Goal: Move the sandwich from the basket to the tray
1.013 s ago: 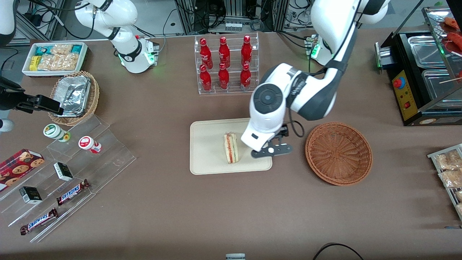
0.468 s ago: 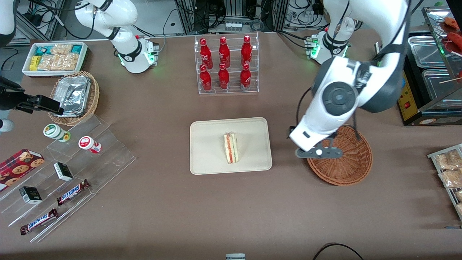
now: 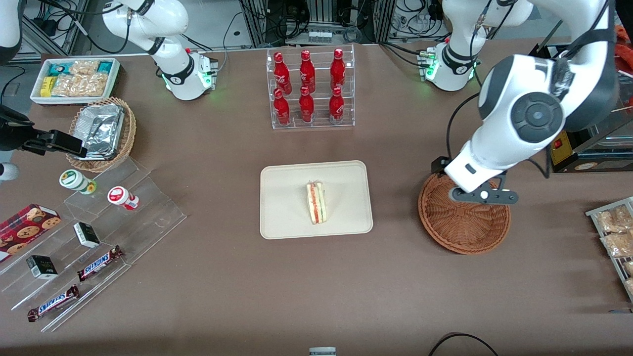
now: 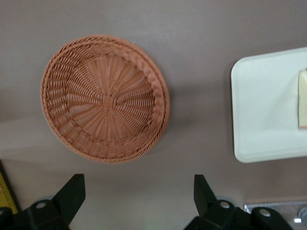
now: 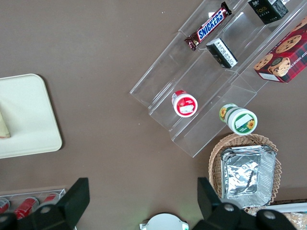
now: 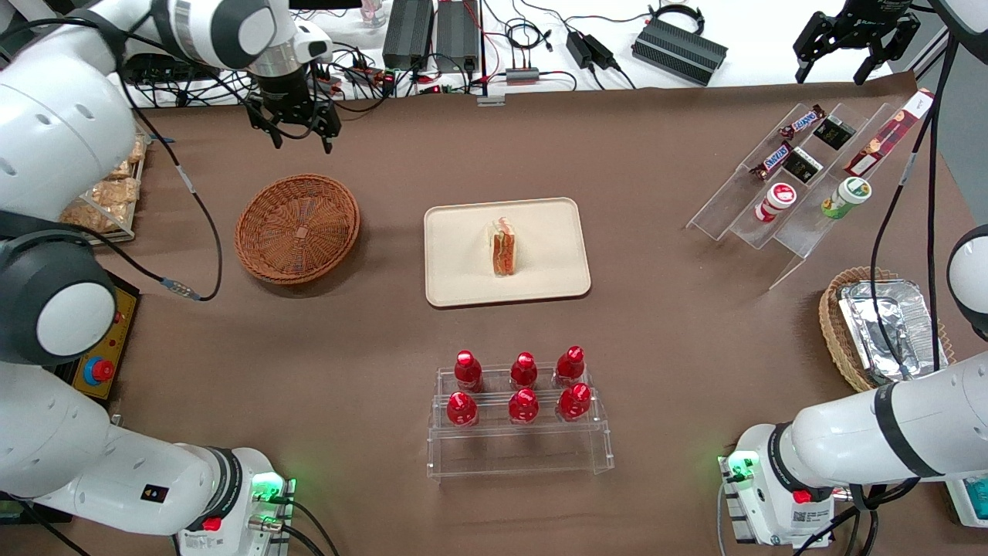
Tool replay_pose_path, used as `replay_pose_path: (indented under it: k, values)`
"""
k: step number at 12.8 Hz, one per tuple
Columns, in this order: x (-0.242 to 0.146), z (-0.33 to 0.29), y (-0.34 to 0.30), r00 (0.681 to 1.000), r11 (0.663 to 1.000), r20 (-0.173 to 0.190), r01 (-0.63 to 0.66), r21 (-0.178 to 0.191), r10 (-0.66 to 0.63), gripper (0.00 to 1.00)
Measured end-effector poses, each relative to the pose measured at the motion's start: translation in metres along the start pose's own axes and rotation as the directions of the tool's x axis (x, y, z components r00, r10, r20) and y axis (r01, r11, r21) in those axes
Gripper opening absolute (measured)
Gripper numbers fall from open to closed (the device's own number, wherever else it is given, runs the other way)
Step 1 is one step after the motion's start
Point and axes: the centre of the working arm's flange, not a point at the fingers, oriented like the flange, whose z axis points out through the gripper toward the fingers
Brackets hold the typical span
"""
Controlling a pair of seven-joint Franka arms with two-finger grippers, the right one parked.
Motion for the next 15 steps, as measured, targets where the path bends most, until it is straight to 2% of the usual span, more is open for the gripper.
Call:
replay_pose_path:
  k: [5,10,15]
  values:
    - [-0.026,-0.029,-0.029,0.999,1.0,0.031,-0.01,-0.016,0.011,1.0]
    - [-0.056,-0.059,-0.085,0.997,0.999,0.066,-0.034,-0.018,0.035,1.0]
    - [-0.073,-0.077,-0.109,0.997,1.0,0.071,0.011,-0.017,-0.009,1.0]
